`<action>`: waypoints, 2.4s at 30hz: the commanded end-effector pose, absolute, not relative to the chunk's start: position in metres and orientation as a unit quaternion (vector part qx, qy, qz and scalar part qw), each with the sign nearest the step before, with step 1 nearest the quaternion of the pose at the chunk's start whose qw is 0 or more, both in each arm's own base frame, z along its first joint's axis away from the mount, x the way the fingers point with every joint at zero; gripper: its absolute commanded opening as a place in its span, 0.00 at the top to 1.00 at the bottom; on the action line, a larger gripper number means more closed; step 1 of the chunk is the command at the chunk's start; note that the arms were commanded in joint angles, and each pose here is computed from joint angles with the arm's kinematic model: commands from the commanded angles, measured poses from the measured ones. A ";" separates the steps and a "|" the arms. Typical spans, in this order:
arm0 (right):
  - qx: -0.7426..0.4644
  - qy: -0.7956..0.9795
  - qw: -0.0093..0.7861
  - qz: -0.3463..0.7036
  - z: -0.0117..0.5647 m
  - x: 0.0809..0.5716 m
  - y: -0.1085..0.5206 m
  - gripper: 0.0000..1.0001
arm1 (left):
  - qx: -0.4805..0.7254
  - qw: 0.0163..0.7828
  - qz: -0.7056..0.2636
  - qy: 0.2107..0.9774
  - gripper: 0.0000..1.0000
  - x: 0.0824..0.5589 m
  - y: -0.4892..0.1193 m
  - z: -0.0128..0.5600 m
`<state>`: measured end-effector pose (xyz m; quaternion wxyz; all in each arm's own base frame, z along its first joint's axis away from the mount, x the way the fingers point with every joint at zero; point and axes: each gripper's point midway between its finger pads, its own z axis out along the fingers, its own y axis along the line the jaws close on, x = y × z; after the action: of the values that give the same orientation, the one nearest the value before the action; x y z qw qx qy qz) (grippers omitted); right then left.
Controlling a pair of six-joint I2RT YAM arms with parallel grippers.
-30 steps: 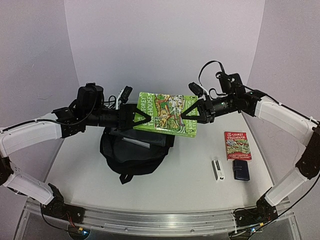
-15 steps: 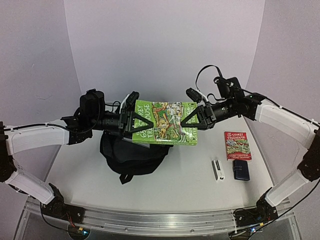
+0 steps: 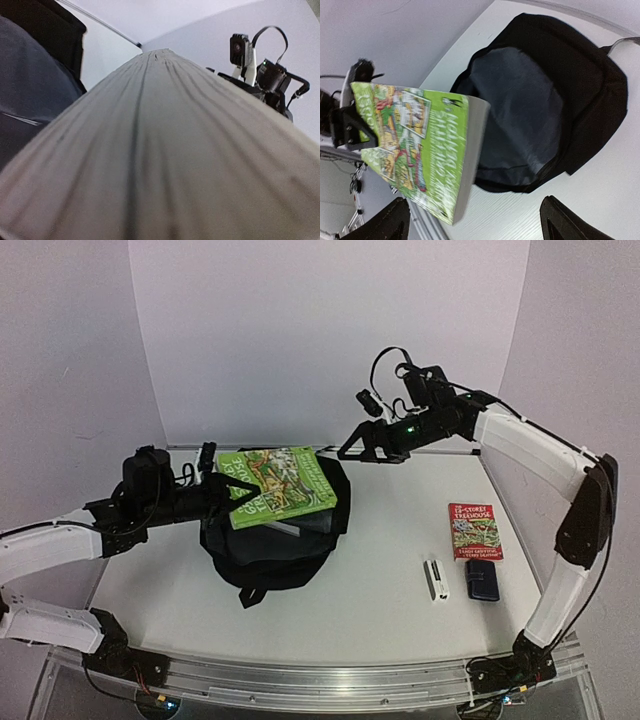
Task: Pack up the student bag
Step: Pick up the book from the center of the board, then move the student bag to the center of the board.
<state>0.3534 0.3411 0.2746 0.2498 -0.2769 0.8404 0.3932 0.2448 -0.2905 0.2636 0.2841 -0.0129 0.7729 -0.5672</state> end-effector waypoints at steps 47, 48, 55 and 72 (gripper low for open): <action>0.028 0.899 0.216 0.381 0.097 0.527 0.230 1.00 | -0.150 0.375 -0.514 0.757 1.00 0.262 -0.225 0.269; 0.019 0.900 0.225 0.373 0.102 0.526 0.227 0.97 | -0.151 0.371 -0.515 0.758 1.00 0.262 -0.225 0.266; -0.059 0.909 0.290 0.293 0.154 0.513 0.212 0.32 | -0.176 0.361 -0.529 0.748 1.00 0.252 -0.216 0.249; -0.468 0.825 0.309 0.072 0.141 0.405 0.372 0.33 | -0.228 0.357 -0.540 0.727 1.00 0.233 -0.188 0.221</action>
<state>0.3899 0.3778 0.1622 0.3075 -0.4184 0.8384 0.1660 0.2296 -0.1931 0.1810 0.3178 -0.2241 0.7795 -0.4911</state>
